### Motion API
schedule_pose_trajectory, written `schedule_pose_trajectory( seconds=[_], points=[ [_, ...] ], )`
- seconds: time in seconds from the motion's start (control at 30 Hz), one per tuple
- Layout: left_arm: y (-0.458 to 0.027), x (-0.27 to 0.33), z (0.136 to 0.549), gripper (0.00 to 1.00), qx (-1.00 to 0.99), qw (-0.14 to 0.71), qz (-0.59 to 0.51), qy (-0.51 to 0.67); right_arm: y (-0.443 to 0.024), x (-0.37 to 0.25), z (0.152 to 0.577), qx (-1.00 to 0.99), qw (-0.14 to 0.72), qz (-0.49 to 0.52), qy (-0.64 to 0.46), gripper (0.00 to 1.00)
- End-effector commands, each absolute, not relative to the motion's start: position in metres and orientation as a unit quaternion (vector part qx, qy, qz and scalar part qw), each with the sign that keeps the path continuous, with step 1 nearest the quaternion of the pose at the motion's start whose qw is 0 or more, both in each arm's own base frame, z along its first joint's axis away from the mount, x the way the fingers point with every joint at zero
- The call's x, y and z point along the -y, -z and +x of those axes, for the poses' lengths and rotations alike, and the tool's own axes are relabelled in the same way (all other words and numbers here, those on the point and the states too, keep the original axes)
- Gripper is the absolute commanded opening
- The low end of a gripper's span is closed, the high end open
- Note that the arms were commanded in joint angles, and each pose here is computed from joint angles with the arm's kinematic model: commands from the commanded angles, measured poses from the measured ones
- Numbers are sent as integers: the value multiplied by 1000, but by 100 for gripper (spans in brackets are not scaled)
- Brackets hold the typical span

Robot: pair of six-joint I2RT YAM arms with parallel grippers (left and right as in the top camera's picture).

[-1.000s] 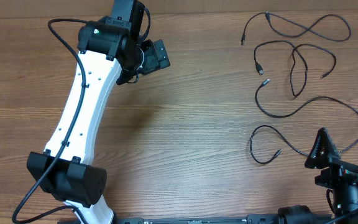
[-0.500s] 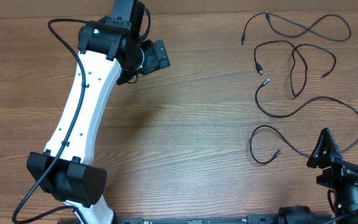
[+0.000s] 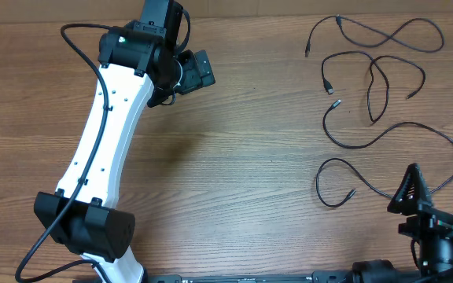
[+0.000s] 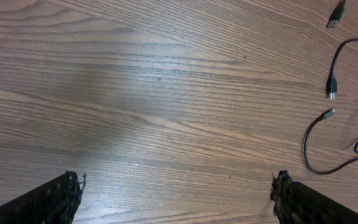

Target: Untangle cables

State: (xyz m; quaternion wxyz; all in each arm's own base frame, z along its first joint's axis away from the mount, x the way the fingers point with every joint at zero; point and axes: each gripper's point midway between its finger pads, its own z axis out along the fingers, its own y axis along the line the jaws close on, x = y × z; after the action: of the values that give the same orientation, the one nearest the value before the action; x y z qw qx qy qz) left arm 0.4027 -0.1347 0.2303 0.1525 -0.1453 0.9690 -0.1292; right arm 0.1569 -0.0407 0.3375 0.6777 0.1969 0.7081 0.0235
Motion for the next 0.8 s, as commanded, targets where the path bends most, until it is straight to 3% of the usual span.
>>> schedule_pose_trajectory(
  seconds=[0.0,0.77],
  points=[
    [-236,131,407,100,-968,165,-141,126,-325,43,161,-699,687,199,-20,100],
    [-236,131,407,99,-968,165,-141,126,-300,42,180,-658,725,201,-32,100]
  ],
)
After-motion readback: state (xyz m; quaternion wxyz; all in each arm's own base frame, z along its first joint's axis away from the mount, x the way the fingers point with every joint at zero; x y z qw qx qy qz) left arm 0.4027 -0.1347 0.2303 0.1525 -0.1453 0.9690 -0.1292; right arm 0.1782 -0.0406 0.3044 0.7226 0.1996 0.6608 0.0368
